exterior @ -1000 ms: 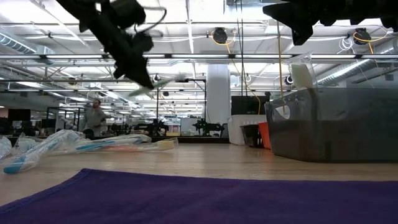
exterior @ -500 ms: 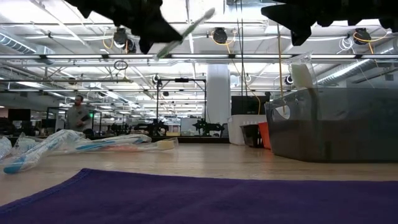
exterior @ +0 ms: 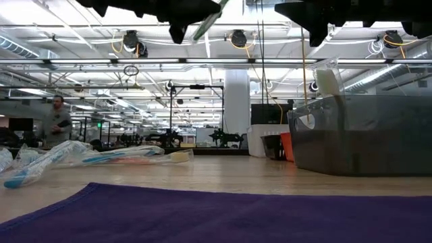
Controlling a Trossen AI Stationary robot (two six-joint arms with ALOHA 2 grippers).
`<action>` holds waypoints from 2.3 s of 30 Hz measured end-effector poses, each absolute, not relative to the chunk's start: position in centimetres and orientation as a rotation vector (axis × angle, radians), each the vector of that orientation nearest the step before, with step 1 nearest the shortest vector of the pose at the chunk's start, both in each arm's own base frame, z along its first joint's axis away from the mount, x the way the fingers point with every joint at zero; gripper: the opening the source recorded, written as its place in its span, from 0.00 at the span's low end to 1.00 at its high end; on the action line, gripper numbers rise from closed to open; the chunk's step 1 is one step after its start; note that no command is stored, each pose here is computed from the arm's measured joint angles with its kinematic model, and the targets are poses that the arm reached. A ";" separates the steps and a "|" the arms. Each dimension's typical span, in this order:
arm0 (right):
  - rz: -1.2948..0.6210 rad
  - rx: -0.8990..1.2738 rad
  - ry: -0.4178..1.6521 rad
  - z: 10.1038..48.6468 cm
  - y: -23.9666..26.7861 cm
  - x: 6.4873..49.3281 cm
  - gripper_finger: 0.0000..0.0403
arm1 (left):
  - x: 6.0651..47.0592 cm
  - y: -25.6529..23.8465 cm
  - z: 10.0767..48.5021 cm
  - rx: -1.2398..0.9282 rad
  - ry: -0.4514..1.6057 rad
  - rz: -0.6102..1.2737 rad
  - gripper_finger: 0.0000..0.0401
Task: Pick & Place Toothbrushes
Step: Put the green toothbrush into the transparent black bin
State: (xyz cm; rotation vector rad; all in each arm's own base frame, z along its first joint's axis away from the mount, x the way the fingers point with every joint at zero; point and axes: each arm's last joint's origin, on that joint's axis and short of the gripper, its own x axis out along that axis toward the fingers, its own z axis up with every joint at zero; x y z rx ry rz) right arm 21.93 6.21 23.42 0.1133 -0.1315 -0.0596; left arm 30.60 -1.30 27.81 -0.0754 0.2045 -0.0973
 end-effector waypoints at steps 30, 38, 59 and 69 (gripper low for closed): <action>-0.066 0.119 -0.190 24.0 4.4 22.3 0.39 | 34.9 -2.0 24.3 -0.076 0.017 -0.113 0.02; -0.072 0.122 -0.191 24.0 4.3 22.4 0.39 | 34.9 -1.9 24.4 -0.059 0.010 -0.078 0.01; -0.070 0.122 -0.196 24.0 4.3 22.4 0.39 | 37.5 -2.0 23.0 -0.078 -0.016 -0.056 0.02; -0.073 0.132 -0.153 23.6 4.3 22.4 0.38 | 39.4 -2.0 23.1 -0.077 -0.018 -0.084 0.01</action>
